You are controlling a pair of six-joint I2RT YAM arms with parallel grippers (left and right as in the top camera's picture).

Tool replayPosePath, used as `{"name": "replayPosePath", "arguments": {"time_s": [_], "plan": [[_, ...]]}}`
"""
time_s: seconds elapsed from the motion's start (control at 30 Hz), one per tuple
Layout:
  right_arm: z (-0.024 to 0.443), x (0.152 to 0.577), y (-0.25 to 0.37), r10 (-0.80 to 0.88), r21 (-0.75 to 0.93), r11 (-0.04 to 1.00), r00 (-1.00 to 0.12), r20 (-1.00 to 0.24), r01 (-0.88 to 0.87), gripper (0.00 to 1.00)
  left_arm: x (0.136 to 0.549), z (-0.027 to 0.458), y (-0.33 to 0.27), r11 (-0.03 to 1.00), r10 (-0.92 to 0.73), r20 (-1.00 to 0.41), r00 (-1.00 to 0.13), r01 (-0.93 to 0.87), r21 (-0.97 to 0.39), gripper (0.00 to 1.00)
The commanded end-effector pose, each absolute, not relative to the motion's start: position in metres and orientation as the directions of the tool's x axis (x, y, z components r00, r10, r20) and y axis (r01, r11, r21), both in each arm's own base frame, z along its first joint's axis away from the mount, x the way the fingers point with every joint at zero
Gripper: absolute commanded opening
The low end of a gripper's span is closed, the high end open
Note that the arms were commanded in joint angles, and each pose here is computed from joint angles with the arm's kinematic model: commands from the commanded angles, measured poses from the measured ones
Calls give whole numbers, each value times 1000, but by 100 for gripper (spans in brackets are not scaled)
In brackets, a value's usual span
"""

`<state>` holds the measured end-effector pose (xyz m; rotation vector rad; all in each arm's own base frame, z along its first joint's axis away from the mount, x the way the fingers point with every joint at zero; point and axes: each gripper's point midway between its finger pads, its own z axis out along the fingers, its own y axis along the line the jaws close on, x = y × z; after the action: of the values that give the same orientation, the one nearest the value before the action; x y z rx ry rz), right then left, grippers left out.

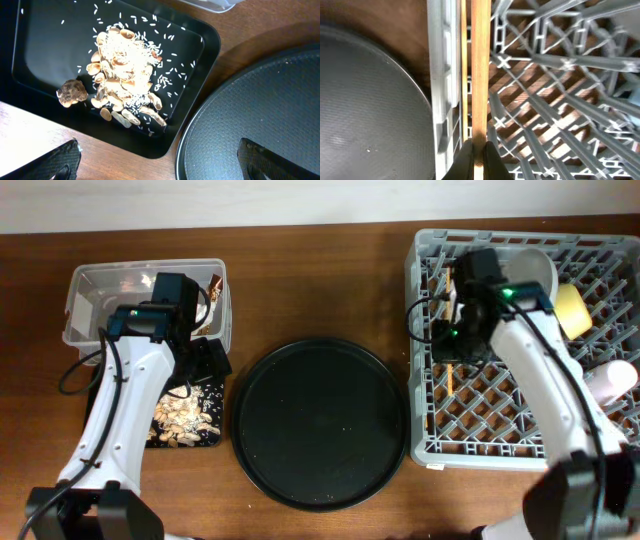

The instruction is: Sort waste into correct bins and load items into the dishwasher rack

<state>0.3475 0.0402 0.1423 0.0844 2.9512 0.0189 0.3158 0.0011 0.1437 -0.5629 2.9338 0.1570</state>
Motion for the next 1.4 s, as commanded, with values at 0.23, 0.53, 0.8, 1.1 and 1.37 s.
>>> {"name": "replayPosePath", "arguments": {"time_s": [0.23, 0.53, 0.8, 1.1, 1.37], "plan": [[114, 343, 49, 32, 54, 998, -996, -82, 27, 36, 315, 150, 5, 918, -370, -190, -910, -389, 77, 99], [171, 328, 24, 69, 233, 972, -980, -188, 24, 79, 325, 151, -4, 943, -318, -205, -926, -330, 30, 99], [161, 285, 25, 73, 224, 973, -994, -78, 54, 98, 258, 112, -18, 976, -219, 76, -973, -217, 25, 95], [202, 227, 13, 128, 163, 986, -786, -604, 36, 98, 227, 171, -16, 975, -220, -482, -848, -173, -140, 99], [221, 200, 8, 148, 152, 987, -702, -696, 57, 98, 215, 203, -6, 973, -231, -676, -700, -169, -158, 99]]}}
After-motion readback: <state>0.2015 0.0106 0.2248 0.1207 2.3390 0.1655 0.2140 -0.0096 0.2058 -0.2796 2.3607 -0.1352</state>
